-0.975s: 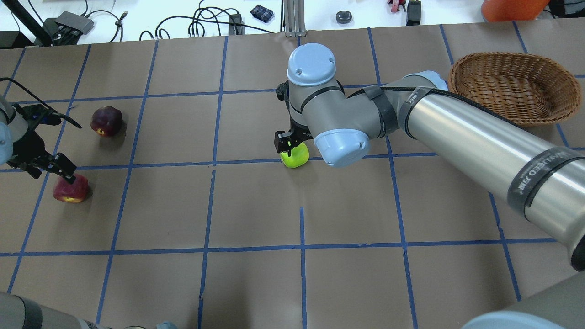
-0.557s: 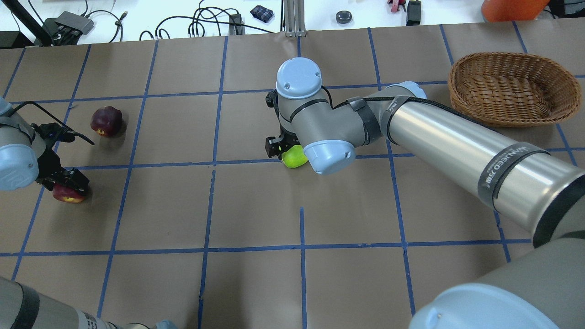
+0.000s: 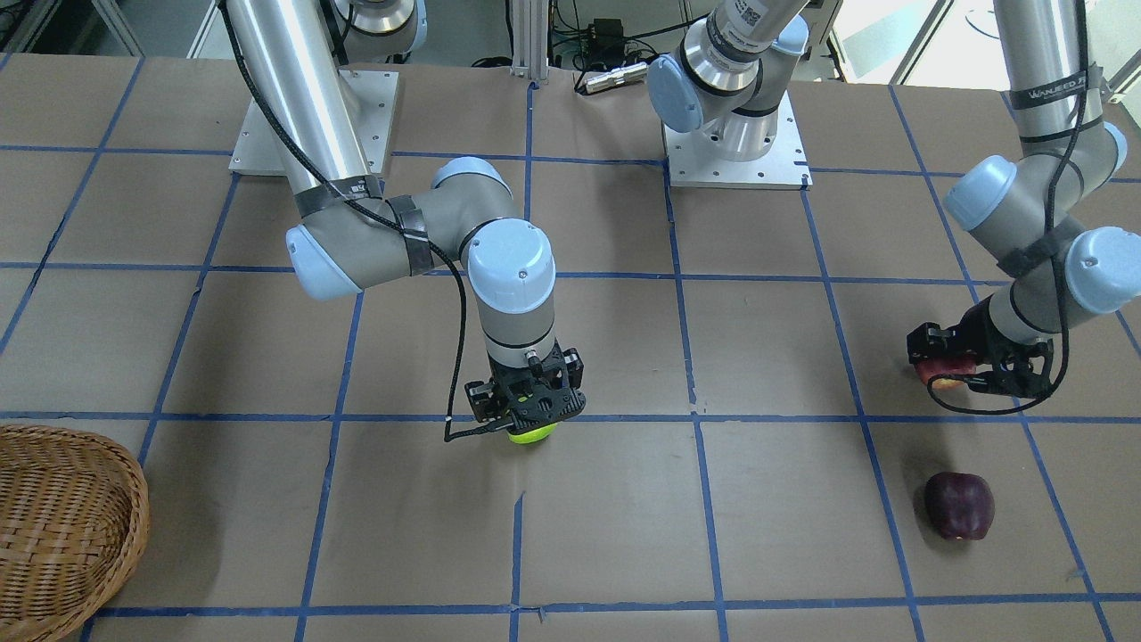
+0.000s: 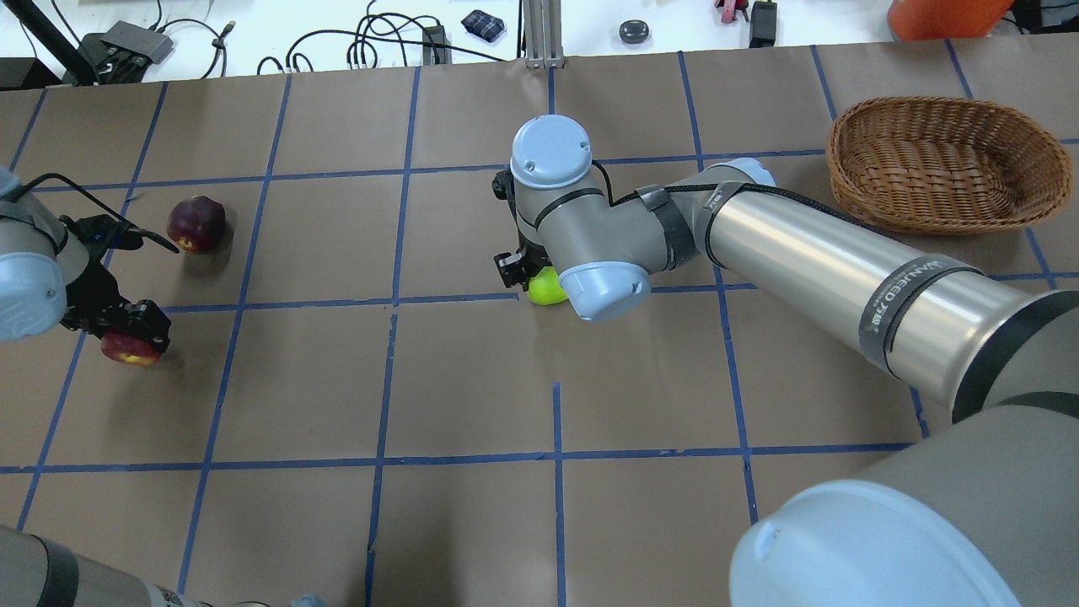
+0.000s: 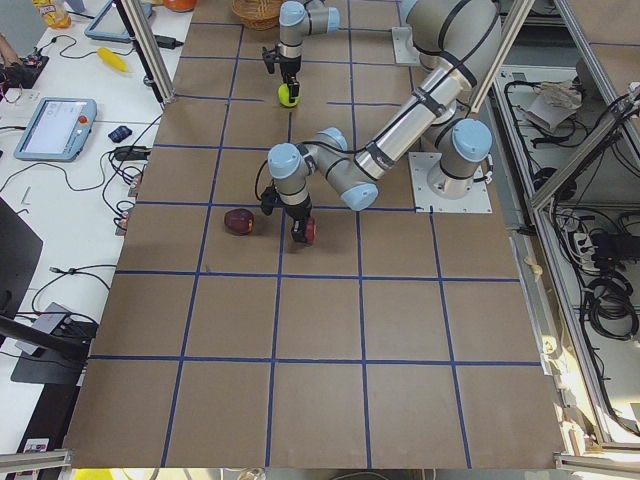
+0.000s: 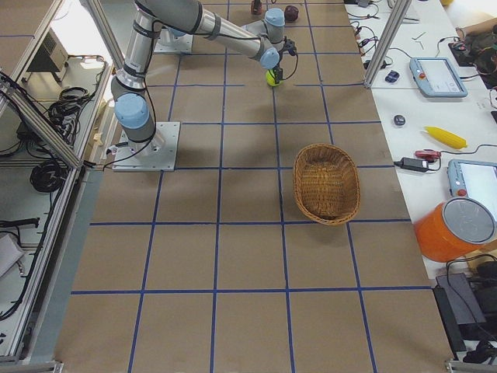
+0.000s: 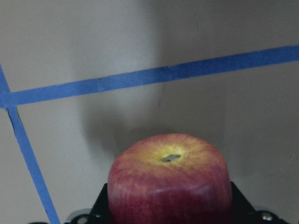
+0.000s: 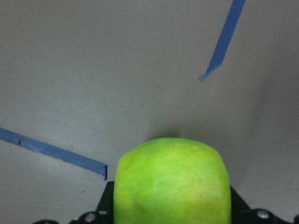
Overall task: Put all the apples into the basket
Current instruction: 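Drop green apple in basket with right gripper while left sets red apple centrally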
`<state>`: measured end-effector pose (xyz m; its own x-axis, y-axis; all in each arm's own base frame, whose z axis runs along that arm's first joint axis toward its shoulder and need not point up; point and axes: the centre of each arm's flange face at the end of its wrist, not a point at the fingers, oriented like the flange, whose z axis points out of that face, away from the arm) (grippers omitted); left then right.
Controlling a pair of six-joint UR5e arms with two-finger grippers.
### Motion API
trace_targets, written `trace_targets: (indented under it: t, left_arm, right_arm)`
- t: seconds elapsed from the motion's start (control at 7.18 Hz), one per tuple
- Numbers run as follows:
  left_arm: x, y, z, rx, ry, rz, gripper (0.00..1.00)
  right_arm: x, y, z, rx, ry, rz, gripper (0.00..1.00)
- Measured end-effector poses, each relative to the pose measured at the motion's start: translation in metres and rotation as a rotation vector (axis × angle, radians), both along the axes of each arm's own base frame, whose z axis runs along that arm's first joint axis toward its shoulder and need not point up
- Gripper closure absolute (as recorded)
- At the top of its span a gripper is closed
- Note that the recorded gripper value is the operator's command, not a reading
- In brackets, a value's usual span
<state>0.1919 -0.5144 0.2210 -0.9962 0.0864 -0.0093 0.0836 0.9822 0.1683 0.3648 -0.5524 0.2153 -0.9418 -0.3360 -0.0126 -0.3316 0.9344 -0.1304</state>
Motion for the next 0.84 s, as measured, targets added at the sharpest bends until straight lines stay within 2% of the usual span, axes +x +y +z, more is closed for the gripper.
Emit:
trace_targets:
  t: [0.14,0.42,0.7,0.84]
  left_arm:
    - [-0.028,-0.009,0.023,0.013,0.034,0.056,0.84]
    - [-0.135,-0.022,0.058,0.008,0.078,0.234,0.84]
    - [-0.268,-0.026,0.071,-0.019,0.079,0.353,0.84]
    - [-0.336,-0.03,0.074,-0.083,0.085,0.379,0.83]
  right_arm:
    - [-0.016,-0.012,0.022,-0.01,-0.001,-0.024,1.0]
    - [-0.092,-0.051,0.093,0.002,0.006,-0.144,1.0]
    - [-0.214,-0.097,0.144,-0.016,0.009,-0.305,1.0]
    - [-0.288,-0.113,0.154,-0.03,0.022,-0.355,1.0]
